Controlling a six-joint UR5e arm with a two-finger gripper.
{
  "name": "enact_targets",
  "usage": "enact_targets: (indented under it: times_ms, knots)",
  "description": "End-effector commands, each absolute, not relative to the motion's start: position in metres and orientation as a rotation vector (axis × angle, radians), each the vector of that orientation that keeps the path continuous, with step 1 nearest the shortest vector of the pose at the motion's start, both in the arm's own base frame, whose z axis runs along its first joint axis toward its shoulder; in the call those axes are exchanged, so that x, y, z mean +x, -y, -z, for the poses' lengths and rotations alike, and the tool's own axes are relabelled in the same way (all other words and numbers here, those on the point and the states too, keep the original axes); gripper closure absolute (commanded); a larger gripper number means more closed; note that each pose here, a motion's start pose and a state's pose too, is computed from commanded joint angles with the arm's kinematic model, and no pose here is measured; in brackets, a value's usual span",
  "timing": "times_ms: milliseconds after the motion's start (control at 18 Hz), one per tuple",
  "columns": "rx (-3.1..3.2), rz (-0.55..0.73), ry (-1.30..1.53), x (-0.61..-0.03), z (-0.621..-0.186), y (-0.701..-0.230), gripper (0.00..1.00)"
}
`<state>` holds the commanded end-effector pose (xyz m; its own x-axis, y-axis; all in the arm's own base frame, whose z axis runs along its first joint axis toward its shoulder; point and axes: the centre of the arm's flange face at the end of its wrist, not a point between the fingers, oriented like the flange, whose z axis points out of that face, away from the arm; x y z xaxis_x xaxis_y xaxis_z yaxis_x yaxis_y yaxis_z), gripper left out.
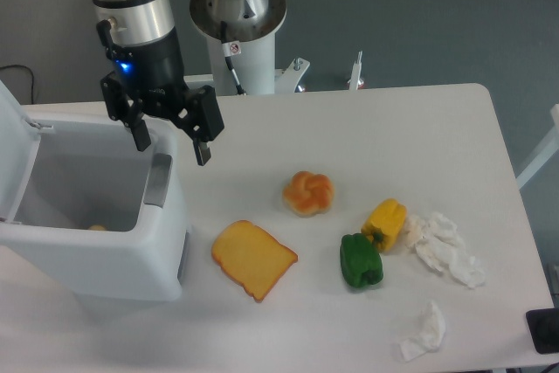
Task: Close the trash can
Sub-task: 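Raise the open gripper up and away from the trash can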
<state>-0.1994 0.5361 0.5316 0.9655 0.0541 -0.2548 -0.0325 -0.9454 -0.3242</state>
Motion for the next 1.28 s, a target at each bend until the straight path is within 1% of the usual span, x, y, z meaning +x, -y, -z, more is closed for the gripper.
enact_targets:
  times_ms: [167,333,611,833,944,1111,1167,1278]
  knots:
    - [-2.772,-0.387,-0.008,-0.199,-0.537,-0.535,0.0]
    - [-2.762,-0.437,-0.195,-0.191,-0.548,-0.527,0.0]
    - [-2.733,-0.463,-0.194,-0.18,-0.567,-0.513,0.0]
    - [-2.69,-0.487,-0.209,-0.167,-0.589,-0.496,0.0]
    - [-2.679,-0.478,-0.217,-0.16,-0.595,-0.492,0.0]
    - [-2.631,-0.407,-0.243,-0.14,-0.604,-0.491,0.0]
    - [-2.603,-0.364,-0.251,-0.133,-0.609,-0.49,0.0]
    - [-2.541,-0.234,-0.249,-0.117,-0.616,-0.491,0.0]
